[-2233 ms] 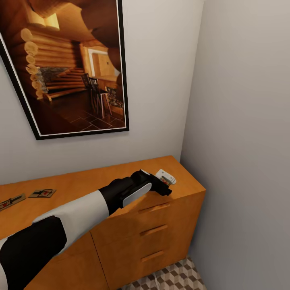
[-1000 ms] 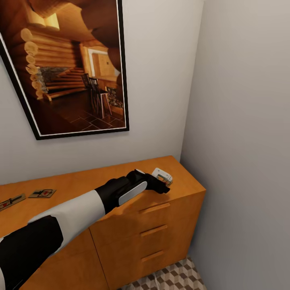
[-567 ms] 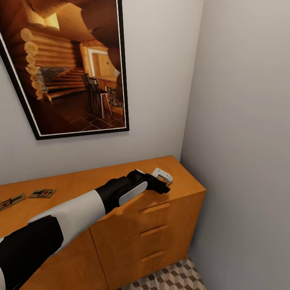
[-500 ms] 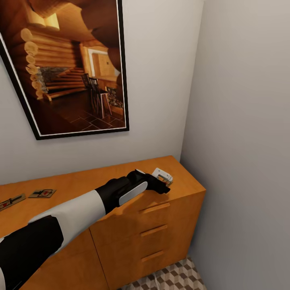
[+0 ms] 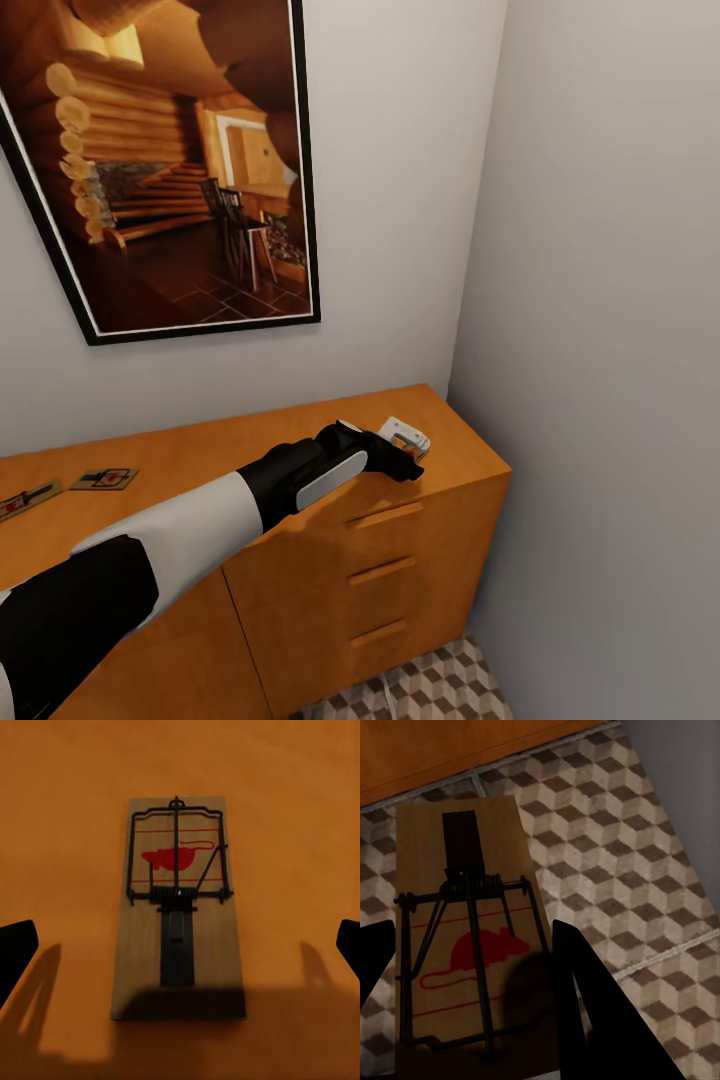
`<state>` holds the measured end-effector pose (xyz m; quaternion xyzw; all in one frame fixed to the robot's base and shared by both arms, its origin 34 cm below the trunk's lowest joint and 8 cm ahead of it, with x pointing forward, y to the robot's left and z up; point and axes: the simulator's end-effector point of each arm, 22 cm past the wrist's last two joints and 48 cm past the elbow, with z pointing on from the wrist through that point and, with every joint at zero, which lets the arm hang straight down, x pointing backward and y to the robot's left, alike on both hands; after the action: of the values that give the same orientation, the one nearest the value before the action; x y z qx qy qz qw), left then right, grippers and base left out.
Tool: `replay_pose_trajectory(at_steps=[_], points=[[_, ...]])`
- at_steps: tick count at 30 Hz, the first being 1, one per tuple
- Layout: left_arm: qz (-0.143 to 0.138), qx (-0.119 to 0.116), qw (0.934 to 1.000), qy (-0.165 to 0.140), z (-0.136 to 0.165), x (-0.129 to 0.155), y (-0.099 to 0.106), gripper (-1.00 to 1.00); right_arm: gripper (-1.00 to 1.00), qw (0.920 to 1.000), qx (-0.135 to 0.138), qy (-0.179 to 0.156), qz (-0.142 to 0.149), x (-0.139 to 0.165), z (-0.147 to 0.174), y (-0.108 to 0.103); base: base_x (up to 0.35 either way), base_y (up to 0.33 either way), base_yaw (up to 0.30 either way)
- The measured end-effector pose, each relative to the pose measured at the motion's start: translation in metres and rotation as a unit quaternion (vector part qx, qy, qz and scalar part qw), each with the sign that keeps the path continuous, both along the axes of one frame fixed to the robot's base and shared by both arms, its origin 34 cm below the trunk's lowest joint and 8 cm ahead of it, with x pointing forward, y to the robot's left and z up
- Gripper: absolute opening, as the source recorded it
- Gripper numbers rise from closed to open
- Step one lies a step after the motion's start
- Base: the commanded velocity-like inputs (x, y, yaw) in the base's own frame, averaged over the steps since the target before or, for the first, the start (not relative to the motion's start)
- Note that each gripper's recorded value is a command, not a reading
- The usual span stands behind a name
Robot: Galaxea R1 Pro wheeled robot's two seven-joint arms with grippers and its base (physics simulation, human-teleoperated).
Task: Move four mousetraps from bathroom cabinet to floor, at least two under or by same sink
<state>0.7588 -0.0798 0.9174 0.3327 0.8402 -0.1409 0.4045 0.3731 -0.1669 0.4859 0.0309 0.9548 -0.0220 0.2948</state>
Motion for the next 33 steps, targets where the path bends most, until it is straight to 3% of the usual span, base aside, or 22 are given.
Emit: replay_pose_trajectory(at_steps=[33], points=[[0.001,0.001,0.9999,0.015,-0.019,0.003,0.001,1.0,-1.0,0.9999,-0.001,0.015,0.0,-0.01,-0.007,-0.001,0.0,0.0,0.0]])
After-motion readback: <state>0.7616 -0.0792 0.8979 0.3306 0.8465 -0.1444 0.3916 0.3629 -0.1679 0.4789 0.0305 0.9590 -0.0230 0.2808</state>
